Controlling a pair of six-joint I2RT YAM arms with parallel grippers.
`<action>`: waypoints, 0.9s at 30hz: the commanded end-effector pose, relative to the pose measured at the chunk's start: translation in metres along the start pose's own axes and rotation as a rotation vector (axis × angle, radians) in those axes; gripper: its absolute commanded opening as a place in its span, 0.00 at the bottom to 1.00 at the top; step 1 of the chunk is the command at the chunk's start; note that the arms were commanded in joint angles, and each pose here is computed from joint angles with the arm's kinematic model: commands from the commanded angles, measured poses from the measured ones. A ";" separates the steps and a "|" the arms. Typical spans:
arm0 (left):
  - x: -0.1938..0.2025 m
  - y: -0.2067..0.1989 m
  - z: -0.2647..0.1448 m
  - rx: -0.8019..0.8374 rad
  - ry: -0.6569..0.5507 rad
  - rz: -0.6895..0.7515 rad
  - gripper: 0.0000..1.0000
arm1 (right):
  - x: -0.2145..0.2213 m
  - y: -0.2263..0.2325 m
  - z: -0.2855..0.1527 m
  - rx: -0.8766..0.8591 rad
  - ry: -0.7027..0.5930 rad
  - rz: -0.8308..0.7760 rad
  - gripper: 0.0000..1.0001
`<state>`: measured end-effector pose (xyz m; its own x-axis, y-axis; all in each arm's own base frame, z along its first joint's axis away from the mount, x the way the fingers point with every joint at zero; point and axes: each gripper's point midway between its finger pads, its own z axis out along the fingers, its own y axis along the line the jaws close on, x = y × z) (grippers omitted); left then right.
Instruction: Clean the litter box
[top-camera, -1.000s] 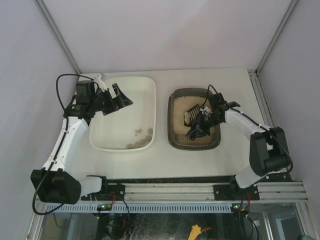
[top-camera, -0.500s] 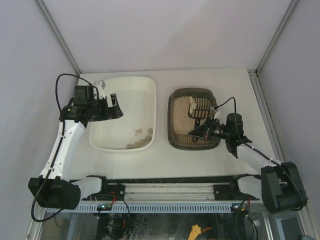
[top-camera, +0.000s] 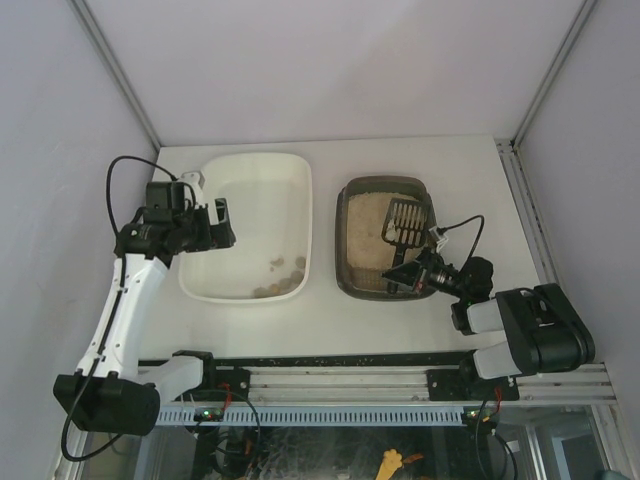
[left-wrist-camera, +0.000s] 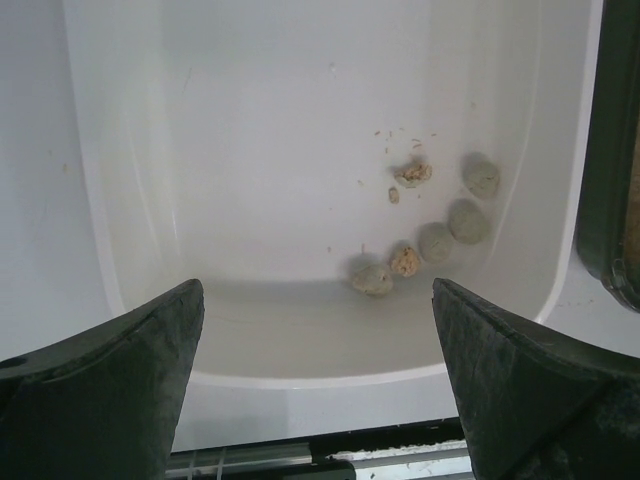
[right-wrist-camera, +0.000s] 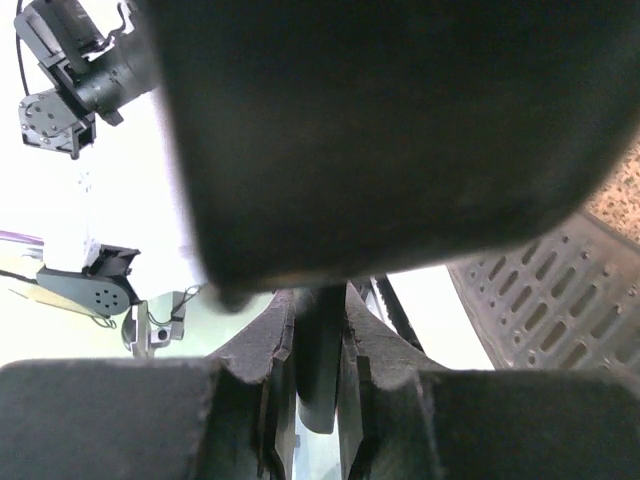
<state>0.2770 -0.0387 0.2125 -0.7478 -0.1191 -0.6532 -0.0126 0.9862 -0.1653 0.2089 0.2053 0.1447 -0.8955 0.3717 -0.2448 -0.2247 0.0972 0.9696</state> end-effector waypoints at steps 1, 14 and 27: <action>-0.001 0.008 -0.003 -0.032 -0.052 0.008 1.00 | 0.001 0.029 0.005 -0.107 0.019 -0.131 0.00; 0.008 0.010 0.005 -0.034 -0.038 -0.002 1.00 | -0.007 0.034 0.001 -0.103 -0.021 -0.100 0.00; 0.011 0.011 0.003 -0.037 -0.050 0.000 1.00 | -0.022 0.013 0.008 -0.065 -0.045 0.047 0.00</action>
<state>0.2698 -0.0315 0.1959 -0.7444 -0.1200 -0.6569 -0.0384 0.9898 -0.1373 0.2103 0.2206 0.1494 -0.9302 0.3398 -0.1386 -0.1371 0.0285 0.9902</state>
